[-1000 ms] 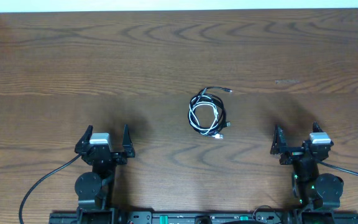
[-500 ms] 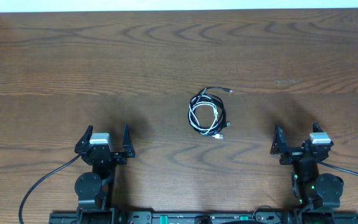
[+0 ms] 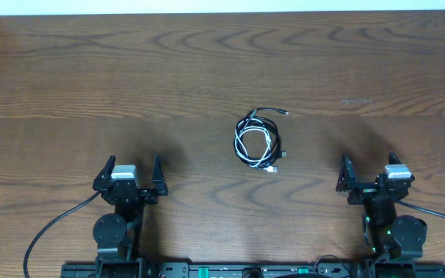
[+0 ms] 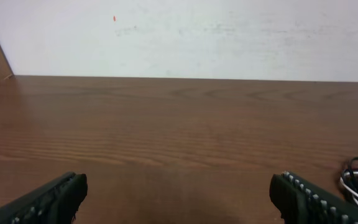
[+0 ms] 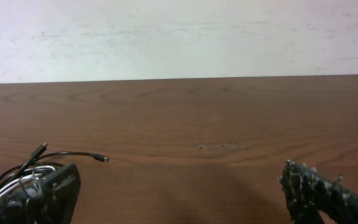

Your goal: Untangle cables

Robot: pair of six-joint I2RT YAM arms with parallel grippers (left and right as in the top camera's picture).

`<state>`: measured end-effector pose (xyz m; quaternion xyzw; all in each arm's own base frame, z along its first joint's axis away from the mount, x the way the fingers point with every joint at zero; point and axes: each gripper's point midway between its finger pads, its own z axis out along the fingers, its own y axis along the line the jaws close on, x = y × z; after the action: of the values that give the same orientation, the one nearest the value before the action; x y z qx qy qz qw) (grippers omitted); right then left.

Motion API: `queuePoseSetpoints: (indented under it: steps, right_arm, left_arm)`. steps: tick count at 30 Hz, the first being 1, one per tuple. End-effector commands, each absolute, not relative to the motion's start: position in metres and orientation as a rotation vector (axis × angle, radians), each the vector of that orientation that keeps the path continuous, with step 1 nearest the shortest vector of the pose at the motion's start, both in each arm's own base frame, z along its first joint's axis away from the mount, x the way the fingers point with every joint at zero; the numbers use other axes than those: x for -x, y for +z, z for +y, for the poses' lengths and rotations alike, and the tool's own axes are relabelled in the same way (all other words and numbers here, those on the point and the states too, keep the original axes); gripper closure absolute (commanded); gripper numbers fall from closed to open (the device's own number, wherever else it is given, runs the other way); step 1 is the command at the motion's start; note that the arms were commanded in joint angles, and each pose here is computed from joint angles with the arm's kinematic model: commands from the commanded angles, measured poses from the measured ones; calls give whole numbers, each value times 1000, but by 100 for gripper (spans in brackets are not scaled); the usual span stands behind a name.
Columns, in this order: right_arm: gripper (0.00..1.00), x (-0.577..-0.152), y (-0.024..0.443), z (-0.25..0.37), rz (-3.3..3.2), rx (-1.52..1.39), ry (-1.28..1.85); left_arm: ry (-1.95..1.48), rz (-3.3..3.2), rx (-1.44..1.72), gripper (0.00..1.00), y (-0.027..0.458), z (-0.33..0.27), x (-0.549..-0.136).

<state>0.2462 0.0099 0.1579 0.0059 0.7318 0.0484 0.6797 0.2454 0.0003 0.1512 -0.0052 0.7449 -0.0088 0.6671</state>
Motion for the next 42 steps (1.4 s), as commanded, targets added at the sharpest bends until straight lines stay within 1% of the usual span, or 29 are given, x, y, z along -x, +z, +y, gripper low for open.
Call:
queuePoseSetpoints:
  steps: [1,5,8,13,18,22,25,30,34,37,40,42]
  right_arm:
    - [1,-246,157,13,1644,-40,156]
    - [1,-246,164,12,1615,-51,157]
    - [1,-247,173,11,1579,-33,139]
    - [1,-246,187,11,1533,1,108]
    - [1,-244,207,11,1449,32,77]
    - [1,-240,233,14,1342,77,48]
    - [1,-234,253,15,1252,108,11]
    - [1,-226,272,28,1158,225,-20]
    - [1,-228,272,36,1157,280,-8]
    - [1,-235,269,42,1199,311,17]
    - [1,-249,268,43,1269,316,38]
    - [1,-261,273,43,1314,310,52]
  left_arm:
    - [-34,1738,26,2,134,0,-245]
    - [-14,1731,3,2,136,0,-245]
    - [-14,1689,1,2,147,0,-246]
    - [41,1611,-154,2,178,-10,-244]
    - [75,1540,-186,2,211,-11,-238]
    - [82,1487,-188,2,236,-11,-233]
    - [67,1438,-325,2,254,-30,-228]
    - [10,1420,-466,2,277,-51,-228]
    - [-118,1460,-575,2,299,-73,-244]
    - [-308,1417,-806,2,312,-110,-250]
    - [-489,1380,-949,2,317,-134,-256]
    - [-578,1399,-961,2,317,-139,-263]
